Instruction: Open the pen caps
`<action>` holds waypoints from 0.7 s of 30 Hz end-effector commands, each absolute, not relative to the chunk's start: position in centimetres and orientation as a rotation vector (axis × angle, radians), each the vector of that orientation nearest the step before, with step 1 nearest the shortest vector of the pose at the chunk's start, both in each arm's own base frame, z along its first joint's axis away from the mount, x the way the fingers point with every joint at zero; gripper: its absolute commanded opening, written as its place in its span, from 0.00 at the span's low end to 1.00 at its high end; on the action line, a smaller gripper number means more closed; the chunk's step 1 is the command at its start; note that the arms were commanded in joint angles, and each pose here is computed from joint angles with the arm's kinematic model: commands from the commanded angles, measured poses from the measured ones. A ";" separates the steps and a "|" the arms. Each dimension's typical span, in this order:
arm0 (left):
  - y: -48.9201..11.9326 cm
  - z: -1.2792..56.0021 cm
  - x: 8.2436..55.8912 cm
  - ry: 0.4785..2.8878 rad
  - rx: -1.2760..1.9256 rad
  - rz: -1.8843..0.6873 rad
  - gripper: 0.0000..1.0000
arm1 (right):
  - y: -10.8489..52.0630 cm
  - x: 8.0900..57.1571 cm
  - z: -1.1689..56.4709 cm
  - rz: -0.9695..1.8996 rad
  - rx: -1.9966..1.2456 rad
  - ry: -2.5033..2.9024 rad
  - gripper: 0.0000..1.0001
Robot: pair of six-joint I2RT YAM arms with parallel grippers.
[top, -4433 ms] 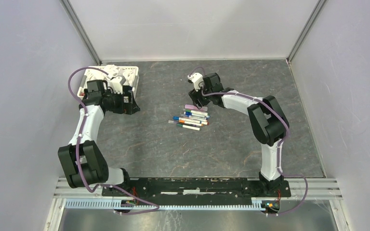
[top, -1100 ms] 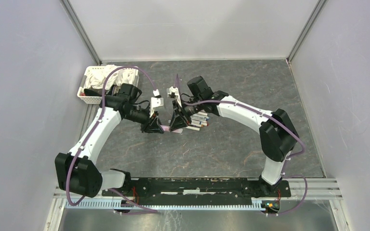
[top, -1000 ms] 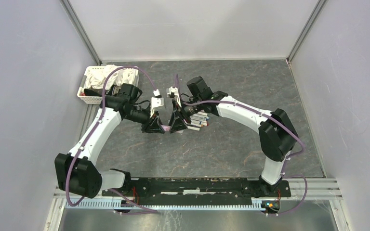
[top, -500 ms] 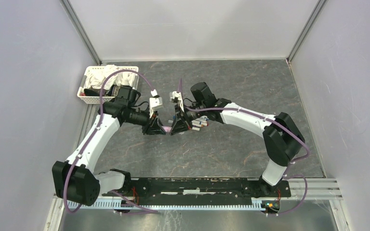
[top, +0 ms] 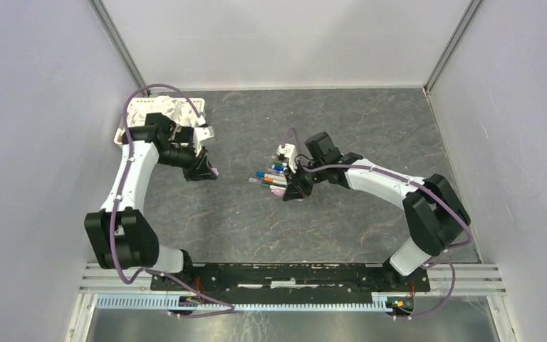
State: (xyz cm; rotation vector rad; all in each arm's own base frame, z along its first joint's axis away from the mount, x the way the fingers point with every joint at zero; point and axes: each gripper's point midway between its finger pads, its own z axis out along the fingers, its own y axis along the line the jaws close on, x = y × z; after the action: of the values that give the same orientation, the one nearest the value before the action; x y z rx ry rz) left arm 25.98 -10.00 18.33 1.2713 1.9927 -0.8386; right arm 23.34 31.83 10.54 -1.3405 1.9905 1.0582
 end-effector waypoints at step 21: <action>-11.3 5.7 25.7 2.212 1.178 -0.495 0.03 | 9.7 35.9 3.4 0.049 -0.304 2.395 0.16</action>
State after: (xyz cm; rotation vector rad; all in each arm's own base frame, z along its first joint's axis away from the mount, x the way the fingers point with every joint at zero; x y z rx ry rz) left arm 24.58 -11.83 6.76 1.2281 2.1698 -0.5674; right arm 34.91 11.38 3.35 -0.3844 2.4195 0.1494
